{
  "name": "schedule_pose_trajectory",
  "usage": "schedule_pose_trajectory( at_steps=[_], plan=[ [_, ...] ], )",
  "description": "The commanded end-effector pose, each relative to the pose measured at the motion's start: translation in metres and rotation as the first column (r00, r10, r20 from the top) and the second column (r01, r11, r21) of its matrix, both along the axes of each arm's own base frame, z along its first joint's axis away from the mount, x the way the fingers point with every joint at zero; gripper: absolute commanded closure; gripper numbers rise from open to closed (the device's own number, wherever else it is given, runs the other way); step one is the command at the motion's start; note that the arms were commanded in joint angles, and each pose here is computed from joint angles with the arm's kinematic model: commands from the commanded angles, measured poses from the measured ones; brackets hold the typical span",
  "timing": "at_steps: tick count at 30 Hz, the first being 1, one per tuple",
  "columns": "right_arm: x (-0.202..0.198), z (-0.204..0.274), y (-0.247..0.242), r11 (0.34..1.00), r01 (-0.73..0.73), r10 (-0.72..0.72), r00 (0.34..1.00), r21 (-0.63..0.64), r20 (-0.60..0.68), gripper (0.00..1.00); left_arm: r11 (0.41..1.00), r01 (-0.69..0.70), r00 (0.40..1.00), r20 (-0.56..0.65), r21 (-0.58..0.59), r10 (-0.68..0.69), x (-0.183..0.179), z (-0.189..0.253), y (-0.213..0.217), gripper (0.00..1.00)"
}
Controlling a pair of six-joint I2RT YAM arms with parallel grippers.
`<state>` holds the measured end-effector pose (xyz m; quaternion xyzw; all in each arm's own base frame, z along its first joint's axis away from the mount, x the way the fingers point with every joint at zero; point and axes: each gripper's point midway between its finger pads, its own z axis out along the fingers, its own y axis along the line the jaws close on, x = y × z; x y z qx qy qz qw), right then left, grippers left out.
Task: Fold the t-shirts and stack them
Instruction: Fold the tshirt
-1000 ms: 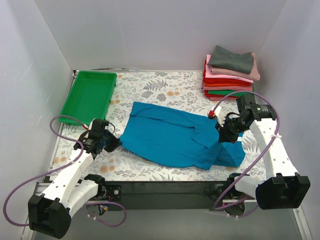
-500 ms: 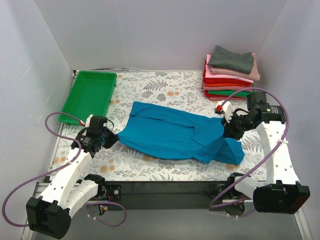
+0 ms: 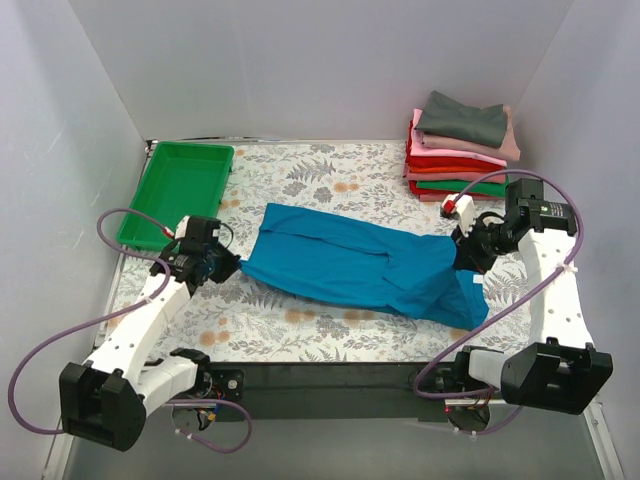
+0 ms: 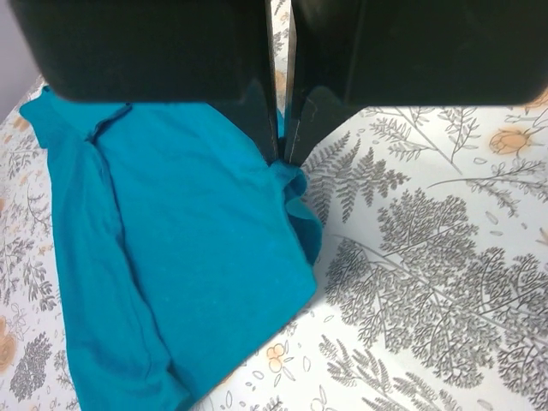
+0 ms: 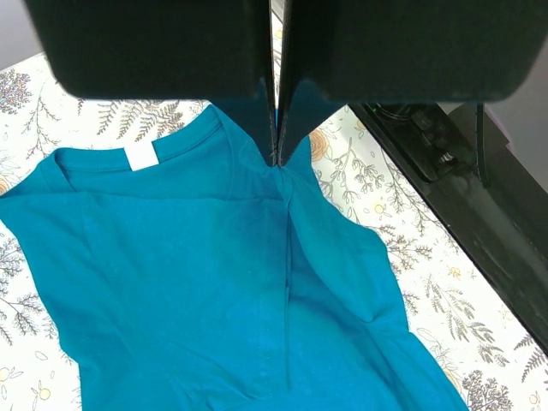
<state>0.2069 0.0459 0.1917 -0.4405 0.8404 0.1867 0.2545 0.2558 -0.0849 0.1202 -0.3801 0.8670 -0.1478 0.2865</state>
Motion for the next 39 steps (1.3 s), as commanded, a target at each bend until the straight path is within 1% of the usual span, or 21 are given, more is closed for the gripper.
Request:
schedule_pose_trajectory(
  at_steps=[1,7,8,10,11,13,15,17,18,20,21,24,25,27,32,39],
  plan=[
    [0.016,0.017,-0.001,1.000,0.000,-0.002,0.998,0.028,0.067,0.99,0.999,-0.029,0.999,0.029,0.023,0.028,0.022,0.008,0.003,1.00],
    [0.032,0.014,-0.008,0.999,0.024,-0.026,0.998,0.036,0.065,0.99,0.999,-0.021,1.000,0.006,0.041,0.021,0.044,-0.001,-0.001,1.00],
    [0.035,0.014,-0.008,0.999,0.023,-0.026,0.997,0.040,0.071,0.99,0.998,-0.015,1.000,-0.014,0.053,0.016,0.047,-0.008,-0.001,1.00],
    [0.040,0.013,-0.009,0.999,0.031,-0.034,0.997,0.044,0.065,0.99,0.998,-0.011,1.000,-0.020,0.065,0.012,0.055,-0.007,-0.001,1.00],
    [0.044,0.015,-0.009,0.998,0.030,-0.034,0.997,0.047,0.075,0.99,0.997,0.003,0.999,-0.051,0.078,0.001,0.057,-0.016,-0.002,1.00],
    [0.049,0.014,-0.010,0.998,0.038,-0.042,0.997,0.053,0.070,0.99,0.996,0.011,0.999,-0.053,0.083,-0.007,0.065,-0.017,-0.004,1.00],
    [0.055,0.012,-0.011,0.997,0.046,-0.049,0.996,0.055,0.070,0.99,0.995,0.025,0.997,-0.082,0.102,-0.016,0.070,-0.027,-0.004,1.00],
    [0.059,0.011,-0.014,0.996,0.063,-0.067,0.995,0.055,0.070,0.99,0.993,0.030,0.997,-0.073,0.113,-0.022,0.080,-0.024,-0.004,1.00],
    [0.063,0.010,-0.015,0.996,0.068,-0.072,0.995,0.055,0.073,0.99,0.991,0.041,0.994,-0.102,0.124,-0.029,0.081,-0.033,-0.004,1.00],
    [0.066,0.009,-0.018,0.995,0.087,-0.091,0.993,0.056,0.072,0.99,0.990,0.049,0.994,-0.103,0.128,-0.036,0.091,-0.033,-0.007,1.00],
    [0.068,0.007,-0.019,0.994,0.094,-0.098,0.993,0.056,0.073,0.99,0.988,0.062,0.991,-0.124,0.140,-0.044,0.094,-0.040,-0.007,1.00],
    [0.072,0.004,-0.022,0.993,0.108,-0.111,0.991,0.056,0.068,0.99,0.986,0.073,0.990,-0.134,0.152,-0.052,0.106,-0.043,-0.008,1.00],
    [0.073,0.002,-0.023,0.992,0.111,-0.115,0.991,0.054,0.071,0.99,0.984,0.080,0.986,-0.156,0.159,-0.055,0.107,-0.050,-0.008,1.00],
    [0.076,0.000,-0.025,0.991,0.121,-0.125,0.990,0.054,0.066,0.99,0.983,0.085,0.986,-0.154,0.164,-0.059,0.113,-0.049,-0.009,1.00],
    [0.079,-0.008,-0.031,0.988,0.144,-0.147,0.988,0.048,0.055,0.99,0.978,0.107,0.983,-0.165,0.177,-0.078,0.121,-0.054,-0.011,1.00],
    [0.072,-0.017,-0.036,0.987,0.159,-0.161,0.986,0.038,0.038,0.99,0.974,0.138,0.979,-0.171,0.178,-0.108,0.127,-0.055,-0.014,1.00]
  ],
)
